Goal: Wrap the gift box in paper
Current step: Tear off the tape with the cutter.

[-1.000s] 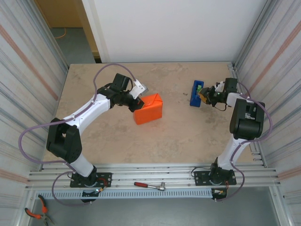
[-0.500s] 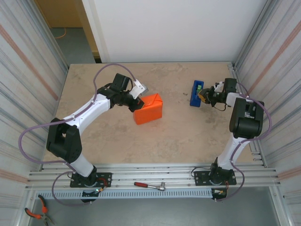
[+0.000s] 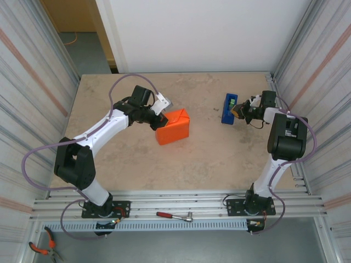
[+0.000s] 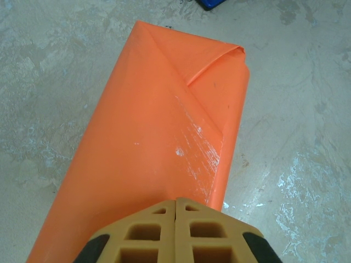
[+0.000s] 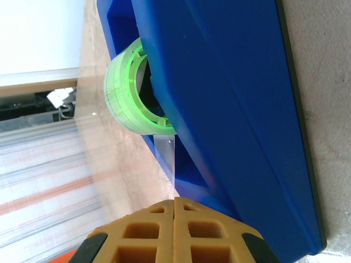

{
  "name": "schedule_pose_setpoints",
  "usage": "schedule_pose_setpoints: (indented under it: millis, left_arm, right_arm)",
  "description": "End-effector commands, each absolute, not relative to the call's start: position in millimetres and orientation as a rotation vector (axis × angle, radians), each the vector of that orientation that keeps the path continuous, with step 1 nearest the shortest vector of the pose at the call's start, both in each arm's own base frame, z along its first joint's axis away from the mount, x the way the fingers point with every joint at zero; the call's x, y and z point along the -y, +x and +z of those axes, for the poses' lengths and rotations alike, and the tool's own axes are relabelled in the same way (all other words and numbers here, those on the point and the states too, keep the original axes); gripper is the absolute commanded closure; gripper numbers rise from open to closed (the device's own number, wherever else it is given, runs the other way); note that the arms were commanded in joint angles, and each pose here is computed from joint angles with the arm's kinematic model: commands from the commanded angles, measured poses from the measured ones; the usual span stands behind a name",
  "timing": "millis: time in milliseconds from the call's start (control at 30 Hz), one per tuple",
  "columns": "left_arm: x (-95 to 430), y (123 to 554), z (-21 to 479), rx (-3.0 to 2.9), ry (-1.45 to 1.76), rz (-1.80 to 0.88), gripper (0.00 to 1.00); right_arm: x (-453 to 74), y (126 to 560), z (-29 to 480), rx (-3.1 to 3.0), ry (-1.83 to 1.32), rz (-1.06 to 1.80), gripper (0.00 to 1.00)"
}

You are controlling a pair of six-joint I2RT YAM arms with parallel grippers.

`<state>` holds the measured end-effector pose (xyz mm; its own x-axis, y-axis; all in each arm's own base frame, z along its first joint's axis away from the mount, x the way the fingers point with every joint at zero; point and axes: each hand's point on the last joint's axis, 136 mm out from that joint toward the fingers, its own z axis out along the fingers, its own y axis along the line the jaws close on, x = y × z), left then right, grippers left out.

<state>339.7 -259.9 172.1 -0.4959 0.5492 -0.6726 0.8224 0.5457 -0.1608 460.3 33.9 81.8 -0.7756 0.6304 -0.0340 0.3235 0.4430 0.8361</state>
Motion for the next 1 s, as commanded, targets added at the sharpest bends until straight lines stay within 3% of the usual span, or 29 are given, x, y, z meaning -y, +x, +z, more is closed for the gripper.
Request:
schedule_pose_setpoints:
  millis: [0, 333, 967]
  left_arm:
    - [248, 327, 130, -2.361, 1.143, -0.599, 1.0]
    - [249, 326, 128, -2.364, 1.145, -0.604, 1.0]
    - [249, 327, 128, -2.365, 1.145, -0.606, 1.0]
  right_arm:
    - [-44, 464, 121, -2.268, 0.748, 1.346, 1.0]
    - [-55, 450, 143, -2.228, 0.727, 1.365, 1.0]
    - [-57, 410, 123, -2.258, 0.802, 1.362, 1.0]
